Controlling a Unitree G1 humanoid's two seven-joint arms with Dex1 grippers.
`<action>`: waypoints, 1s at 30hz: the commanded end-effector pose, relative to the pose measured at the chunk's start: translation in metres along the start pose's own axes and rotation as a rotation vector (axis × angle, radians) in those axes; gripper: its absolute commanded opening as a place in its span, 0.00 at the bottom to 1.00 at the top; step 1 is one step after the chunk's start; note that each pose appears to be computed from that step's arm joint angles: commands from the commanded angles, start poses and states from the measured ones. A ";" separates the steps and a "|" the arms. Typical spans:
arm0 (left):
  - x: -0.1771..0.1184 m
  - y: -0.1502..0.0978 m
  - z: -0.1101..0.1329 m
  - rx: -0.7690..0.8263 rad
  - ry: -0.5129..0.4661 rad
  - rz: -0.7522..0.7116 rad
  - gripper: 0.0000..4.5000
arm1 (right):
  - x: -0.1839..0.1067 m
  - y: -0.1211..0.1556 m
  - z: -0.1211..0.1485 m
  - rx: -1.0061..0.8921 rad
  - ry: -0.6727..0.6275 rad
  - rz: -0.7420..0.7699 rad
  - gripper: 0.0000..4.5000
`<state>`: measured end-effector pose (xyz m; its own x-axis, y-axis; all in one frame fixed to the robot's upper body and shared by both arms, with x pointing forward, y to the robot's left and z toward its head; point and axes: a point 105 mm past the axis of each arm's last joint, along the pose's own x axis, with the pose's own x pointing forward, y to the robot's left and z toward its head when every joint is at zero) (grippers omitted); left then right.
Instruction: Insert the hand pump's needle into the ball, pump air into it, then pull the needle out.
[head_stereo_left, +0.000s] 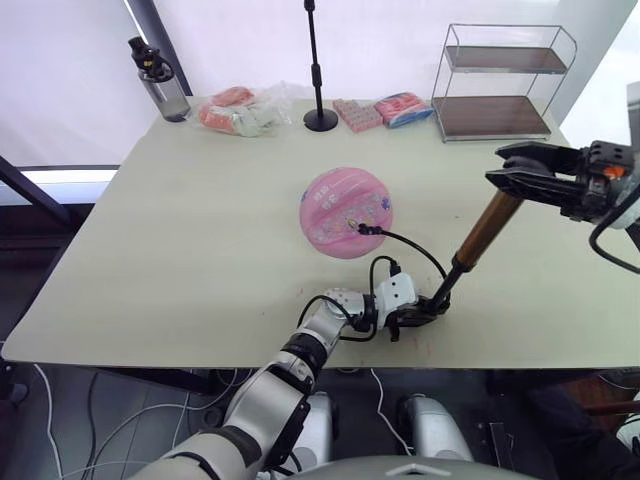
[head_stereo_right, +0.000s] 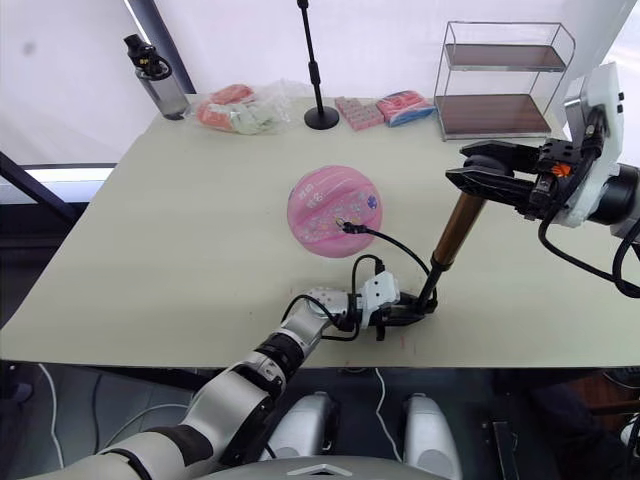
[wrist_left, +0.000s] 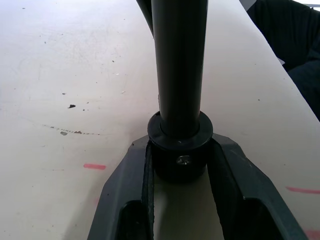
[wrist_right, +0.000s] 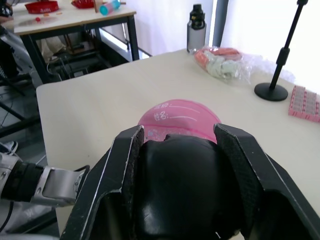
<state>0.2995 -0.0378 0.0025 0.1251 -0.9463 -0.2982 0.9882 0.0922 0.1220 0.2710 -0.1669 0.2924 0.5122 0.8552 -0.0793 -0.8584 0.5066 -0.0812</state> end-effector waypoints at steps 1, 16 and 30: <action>-0.007 -0.020 -0.042 -0.102 0.133 -0.037 0.24 | -0.008 0.006 0.027 -0.075 -0.059 -0.001 0.41; -0.006 -0.020 -0.042 -0.106 0.129 -0.030 0.24 | 0.026 0.017 -0.112 0.053 0.162 -0.033 0.41; -0.006 -0.020 -0.042 -0.107 0.129 -0.028 0.24 | 0.031 0.023 -0.148 0.064 0.163 -0.071 0.41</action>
<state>0.2991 -0.0342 -0.0042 0.1358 -0.9359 -0.3250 0.9876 0.1017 0.1198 0.2729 -0.1417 0.1521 0.5786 0.7930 -0.1909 -0.8151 0.5705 -0.1009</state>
